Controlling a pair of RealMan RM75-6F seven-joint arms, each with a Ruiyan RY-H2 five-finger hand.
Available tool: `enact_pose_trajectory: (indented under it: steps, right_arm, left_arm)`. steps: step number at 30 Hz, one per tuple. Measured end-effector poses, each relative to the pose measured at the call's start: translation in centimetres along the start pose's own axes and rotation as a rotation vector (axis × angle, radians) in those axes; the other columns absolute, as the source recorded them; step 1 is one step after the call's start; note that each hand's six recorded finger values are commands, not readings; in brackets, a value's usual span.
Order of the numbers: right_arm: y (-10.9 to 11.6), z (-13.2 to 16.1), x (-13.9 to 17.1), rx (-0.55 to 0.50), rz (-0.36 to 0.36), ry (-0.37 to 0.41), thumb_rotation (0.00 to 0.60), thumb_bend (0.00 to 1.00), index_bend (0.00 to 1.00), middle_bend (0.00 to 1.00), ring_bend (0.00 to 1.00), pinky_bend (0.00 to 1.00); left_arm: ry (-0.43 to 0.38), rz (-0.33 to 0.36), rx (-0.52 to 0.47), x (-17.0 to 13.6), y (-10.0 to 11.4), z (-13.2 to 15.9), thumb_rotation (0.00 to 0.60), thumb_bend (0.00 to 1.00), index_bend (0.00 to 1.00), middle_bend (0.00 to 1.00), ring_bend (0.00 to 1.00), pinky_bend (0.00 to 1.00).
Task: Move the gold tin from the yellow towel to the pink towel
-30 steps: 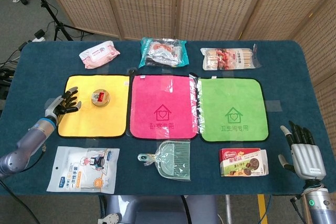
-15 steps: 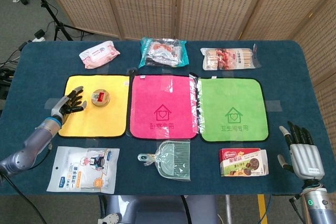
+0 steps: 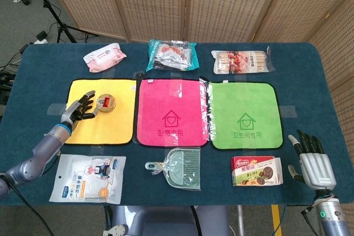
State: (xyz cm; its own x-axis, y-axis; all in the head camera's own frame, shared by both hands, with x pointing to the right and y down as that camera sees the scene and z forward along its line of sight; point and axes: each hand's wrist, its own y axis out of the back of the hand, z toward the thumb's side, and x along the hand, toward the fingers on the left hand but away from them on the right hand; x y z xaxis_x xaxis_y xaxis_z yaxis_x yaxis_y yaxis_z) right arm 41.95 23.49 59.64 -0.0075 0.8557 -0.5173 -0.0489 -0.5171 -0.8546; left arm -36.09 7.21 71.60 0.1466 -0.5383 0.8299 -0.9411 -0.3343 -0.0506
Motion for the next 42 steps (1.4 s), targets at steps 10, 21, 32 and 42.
enact_pose_trajectory:
  steps: [10, 21, 32, 42]
  right_arm:
    - [-0.2, 0.3, 0.1, 0.004, 0.004, 0.008, 0.6, 0.36, 0.09, 0.0, 0.0, 0.05]
    - [-1.0, 1.0, 0.0, 0.025, 0.031, 0.032, 0.6, 0.36, 0.09, 0.0, 0.0, 0.05]
    - [-1.5, 1.4, 0.0, 0.035, 0.044, 0.041, 0.6, 0.36, 0.09, 0.0, 0.0, 0.05]
    - [-1.5, 1.6, 0.1, 0.036, 0.046, 0.048, 0.6, 0.36, 0.09, 0.0, 0.0, 0.05]
  left_arm:
    - [0.004, -0.011, 0.031, 0.7, -1.0, -0.1, 0.6, 0.55, 0.07, 0.0, 0.0, 0.0]
    - [-0.019, -0.036, 0.062, 0.9, -2.9, 0.2, 0.6, 0.55, 0.07, 0.0, 0.0, 0.0]
    - [-0.029, -0.067, 0.058, 0.7, -4.5, 0.4, 0.6, 0.55, 0.07, 0.0, 0.0, 0.0]
    - [-0.046, -0.096, 0.063, 0.6, -6.1, 1.0, 0.6, 0.55, 0.07, 0.0, 0.0, 0.0]
